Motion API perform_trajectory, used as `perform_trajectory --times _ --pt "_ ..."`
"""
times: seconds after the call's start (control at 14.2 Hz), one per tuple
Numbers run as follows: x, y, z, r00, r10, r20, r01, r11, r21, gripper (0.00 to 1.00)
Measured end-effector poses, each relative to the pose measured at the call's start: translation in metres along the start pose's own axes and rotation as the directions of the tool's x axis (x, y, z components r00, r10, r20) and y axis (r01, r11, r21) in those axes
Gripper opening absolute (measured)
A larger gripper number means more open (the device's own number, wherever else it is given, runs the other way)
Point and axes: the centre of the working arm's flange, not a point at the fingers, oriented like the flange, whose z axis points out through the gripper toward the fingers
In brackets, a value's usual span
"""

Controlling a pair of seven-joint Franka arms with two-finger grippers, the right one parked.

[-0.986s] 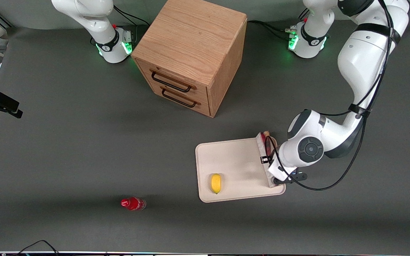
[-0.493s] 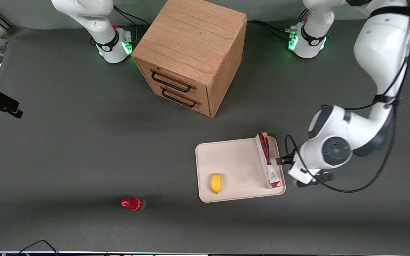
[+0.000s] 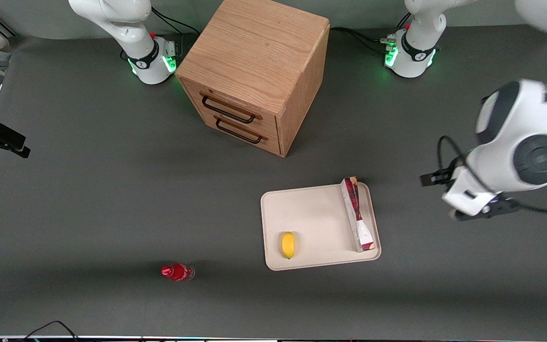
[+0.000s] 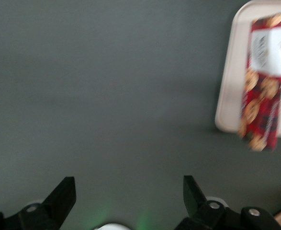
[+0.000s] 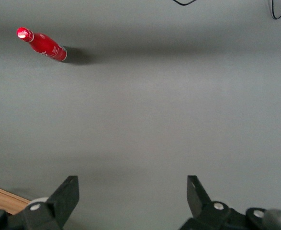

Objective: Place red cookie box on tray

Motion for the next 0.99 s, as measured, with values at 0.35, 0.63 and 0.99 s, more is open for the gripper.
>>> perform_trajectory --times 0.35,0.63,0.99 --pt "-0.057 -0.127 -0.047 0.991 0.130 0.039 -0.126 0.988 -0.091 1.00" --pt "-0.096 -0.141 -0.045 0.983 0.181 0.020 -0.178 0.977 -0.120 1.00" --pt "-0.106 -0.104 -0.052 0.968 0.252 -0.015 -0.253 0.962 -0.100 1.00"
